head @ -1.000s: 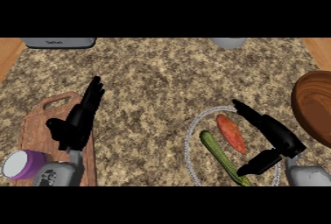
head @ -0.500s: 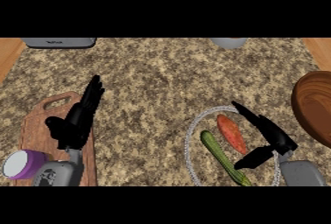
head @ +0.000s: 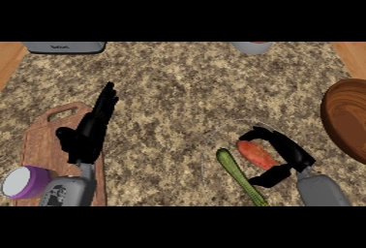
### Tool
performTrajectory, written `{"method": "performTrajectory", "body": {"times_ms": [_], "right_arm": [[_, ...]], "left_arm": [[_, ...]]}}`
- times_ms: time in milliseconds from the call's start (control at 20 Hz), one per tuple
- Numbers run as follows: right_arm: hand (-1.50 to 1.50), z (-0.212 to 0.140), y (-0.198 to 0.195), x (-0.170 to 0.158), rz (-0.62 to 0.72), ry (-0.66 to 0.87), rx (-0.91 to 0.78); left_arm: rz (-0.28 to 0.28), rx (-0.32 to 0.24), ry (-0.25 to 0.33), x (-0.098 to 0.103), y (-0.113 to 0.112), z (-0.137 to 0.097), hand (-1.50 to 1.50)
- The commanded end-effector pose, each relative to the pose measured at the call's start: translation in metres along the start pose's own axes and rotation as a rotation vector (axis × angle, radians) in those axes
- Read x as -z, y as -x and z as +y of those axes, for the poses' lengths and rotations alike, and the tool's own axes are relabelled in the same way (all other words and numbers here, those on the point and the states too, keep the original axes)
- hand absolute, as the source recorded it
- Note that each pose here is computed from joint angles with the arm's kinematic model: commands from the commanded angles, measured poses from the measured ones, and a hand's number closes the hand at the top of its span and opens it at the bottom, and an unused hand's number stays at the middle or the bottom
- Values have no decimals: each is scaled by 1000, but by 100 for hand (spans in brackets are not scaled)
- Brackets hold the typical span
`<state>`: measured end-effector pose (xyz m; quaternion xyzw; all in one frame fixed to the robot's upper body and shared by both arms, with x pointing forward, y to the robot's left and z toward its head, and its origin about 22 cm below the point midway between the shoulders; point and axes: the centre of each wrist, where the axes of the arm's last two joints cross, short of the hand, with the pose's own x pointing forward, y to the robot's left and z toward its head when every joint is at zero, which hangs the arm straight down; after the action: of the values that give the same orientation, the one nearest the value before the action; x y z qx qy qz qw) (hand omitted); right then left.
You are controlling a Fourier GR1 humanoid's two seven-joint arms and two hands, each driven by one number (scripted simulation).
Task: Pick the sweet potato from the placemat and place it in the bowl
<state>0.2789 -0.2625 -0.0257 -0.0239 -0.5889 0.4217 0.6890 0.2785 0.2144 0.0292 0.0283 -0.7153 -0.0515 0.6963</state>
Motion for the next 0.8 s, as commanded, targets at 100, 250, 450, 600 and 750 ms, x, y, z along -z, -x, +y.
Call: {"method": "performTrajectory", "body": {"times_ms": [100,250,450,600,750], "right_arm": [[150,29,17,-2,-103,-72,-96],[150,27,10,8,-90,-93,-49],[150,21,-2,-1,-139,-72,-2],[150,16,5,-73,-163,-28,7],[150,17,10,-134,-222,3,14]], "left_arm": [[15,7,8,6,-10,5,0],[-4,-4,4,5,-1,-1,0],[6,-2,-15,-2,7,7,0],[0,-12,-11,-13,-17,5,0],[9,13,-43,-15,2,4,0]]}}
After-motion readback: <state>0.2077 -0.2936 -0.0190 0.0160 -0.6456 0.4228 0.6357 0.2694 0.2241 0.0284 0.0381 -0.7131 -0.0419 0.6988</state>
